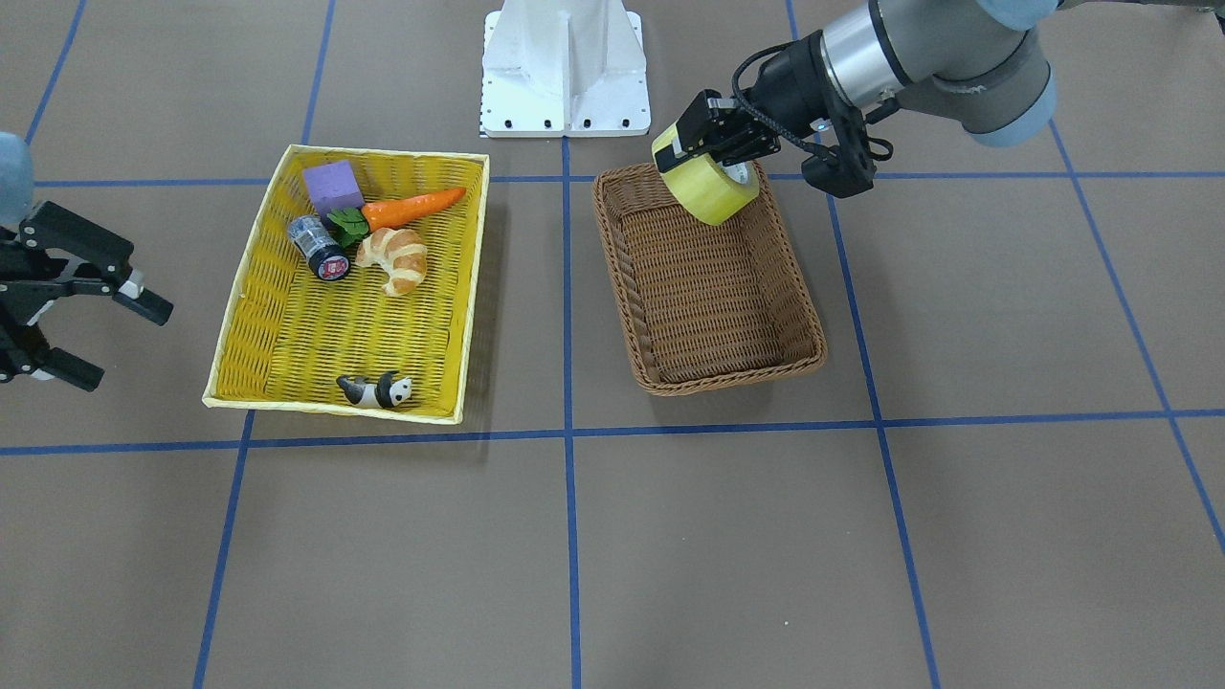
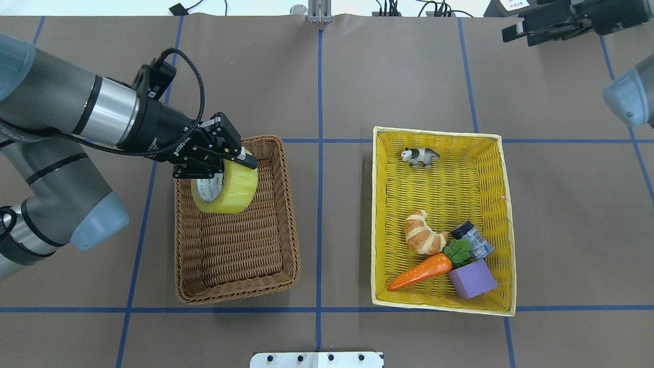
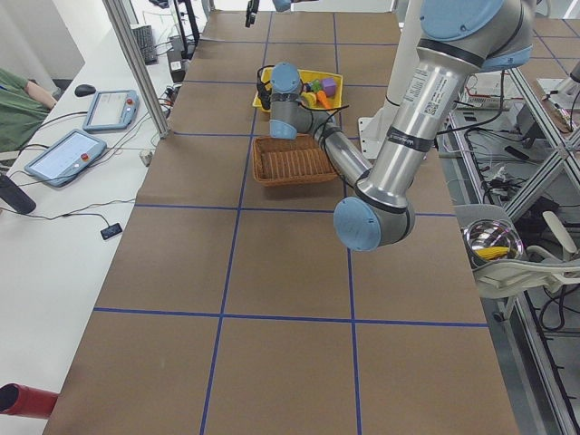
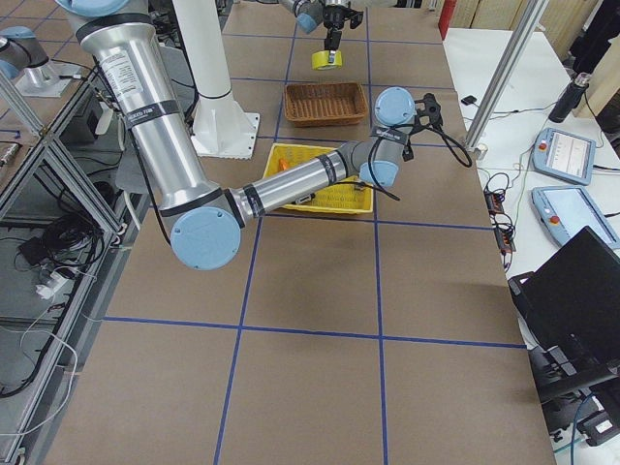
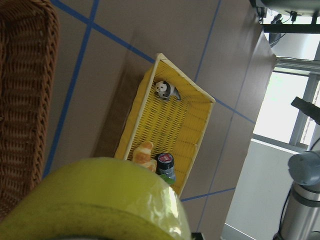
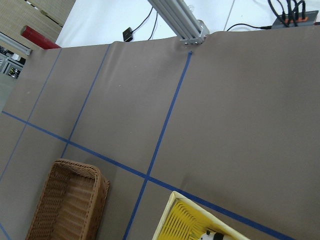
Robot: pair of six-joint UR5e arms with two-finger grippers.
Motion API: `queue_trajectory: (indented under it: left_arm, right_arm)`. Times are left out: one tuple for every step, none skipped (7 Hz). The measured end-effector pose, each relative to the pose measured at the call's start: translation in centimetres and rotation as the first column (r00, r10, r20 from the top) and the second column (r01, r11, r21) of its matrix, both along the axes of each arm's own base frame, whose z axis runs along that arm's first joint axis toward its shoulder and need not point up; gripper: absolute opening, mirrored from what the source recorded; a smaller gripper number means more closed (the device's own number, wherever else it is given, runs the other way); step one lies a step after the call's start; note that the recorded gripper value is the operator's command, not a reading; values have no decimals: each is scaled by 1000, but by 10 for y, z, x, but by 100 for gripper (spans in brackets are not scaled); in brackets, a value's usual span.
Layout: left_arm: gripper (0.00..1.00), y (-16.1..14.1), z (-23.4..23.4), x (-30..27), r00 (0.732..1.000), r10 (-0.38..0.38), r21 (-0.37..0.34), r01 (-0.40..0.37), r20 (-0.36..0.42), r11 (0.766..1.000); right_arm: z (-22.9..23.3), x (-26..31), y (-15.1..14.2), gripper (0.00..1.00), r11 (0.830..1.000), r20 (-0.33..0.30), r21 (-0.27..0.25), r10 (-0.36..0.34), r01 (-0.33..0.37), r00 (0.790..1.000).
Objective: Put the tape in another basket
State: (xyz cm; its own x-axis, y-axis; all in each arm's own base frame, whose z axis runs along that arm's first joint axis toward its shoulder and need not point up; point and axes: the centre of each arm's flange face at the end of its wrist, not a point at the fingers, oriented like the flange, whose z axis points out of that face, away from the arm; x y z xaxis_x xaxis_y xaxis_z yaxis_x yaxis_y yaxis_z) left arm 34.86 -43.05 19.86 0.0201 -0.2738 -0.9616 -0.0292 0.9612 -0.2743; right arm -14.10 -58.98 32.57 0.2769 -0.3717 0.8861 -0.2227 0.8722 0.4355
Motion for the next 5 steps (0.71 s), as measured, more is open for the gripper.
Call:
queue_trajectory:
  left_arm:
    - [0,-1,5,10,999,11,16,-11,48,1000]
    - [0,-2,10,18,996,21,33,-24,92,999]
    - [0,-4,15,24,991,29,56,-37,134,998]
    - [0,-8,20,28,983,38,80,-53,179,995]
    - [0,-12,26,33,972,46,107,-73,229,992]
  right_arm:
    - [15,15,-11,100,996,-78,44,78,-74,994]
    - [29,33,-23,100,992,-179,87,110,-96,978]
    - [45,55,-33,100,989,-291,132,105,-69,951]
    - [60,74,-38,100,989,-379,147,80,-25,922]
    - [73,88,-40,100,991,-440,136,46,15,897]
